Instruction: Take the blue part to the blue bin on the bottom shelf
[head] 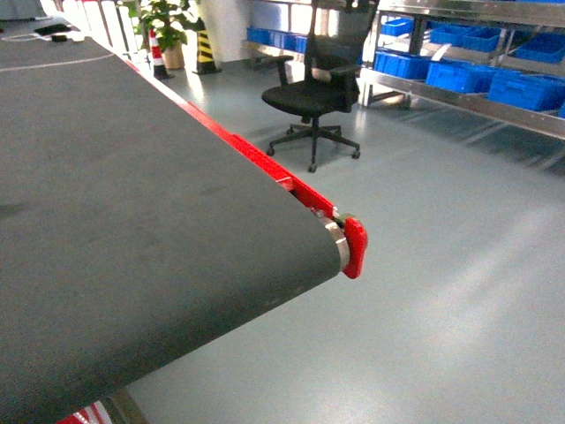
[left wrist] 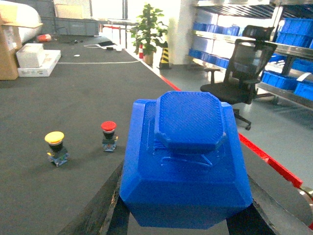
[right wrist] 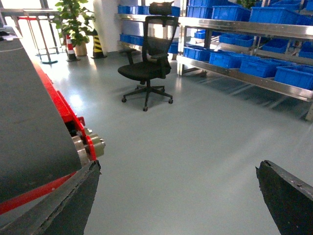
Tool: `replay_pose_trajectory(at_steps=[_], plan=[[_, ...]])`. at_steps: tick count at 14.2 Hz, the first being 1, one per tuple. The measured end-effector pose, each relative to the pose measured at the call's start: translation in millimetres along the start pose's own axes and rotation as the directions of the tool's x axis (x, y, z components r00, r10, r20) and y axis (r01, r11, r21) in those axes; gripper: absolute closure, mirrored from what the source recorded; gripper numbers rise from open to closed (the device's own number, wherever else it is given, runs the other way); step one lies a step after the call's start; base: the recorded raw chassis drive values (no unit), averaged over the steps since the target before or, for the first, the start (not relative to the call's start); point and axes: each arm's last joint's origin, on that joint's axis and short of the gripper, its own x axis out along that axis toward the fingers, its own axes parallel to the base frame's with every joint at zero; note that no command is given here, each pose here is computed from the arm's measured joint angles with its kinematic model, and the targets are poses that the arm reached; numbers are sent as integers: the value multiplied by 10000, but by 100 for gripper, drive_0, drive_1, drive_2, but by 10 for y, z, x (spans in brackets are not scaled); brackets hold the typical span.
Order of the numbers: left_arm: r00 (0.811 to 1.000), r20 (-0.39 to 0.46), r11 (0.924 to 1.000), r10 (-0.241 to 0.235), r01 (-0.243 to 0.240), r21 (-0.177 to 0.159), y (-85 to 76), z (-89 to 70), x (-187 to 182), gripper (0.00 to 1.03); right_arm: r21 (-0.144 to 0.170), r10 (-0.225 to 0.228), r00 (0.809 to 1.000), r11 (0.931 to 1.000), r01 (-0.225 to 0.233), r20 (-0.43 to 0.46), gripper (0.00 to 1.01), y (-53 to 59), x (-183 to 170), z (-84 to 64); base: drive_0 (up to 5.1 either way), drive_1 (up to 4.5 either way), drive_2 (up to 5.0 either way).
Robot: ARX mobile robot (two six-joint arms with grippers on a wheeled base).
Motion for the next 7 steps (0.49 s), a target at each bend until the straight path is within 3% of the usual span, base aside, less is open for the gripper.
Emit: replay_pose_trajectory(at_steps=[7], plan=[[10000,0,10000,0,0,0,0,0,0,60,0,0,10000,10000,0,0,3,0,0,0,-161,-161,-161]])
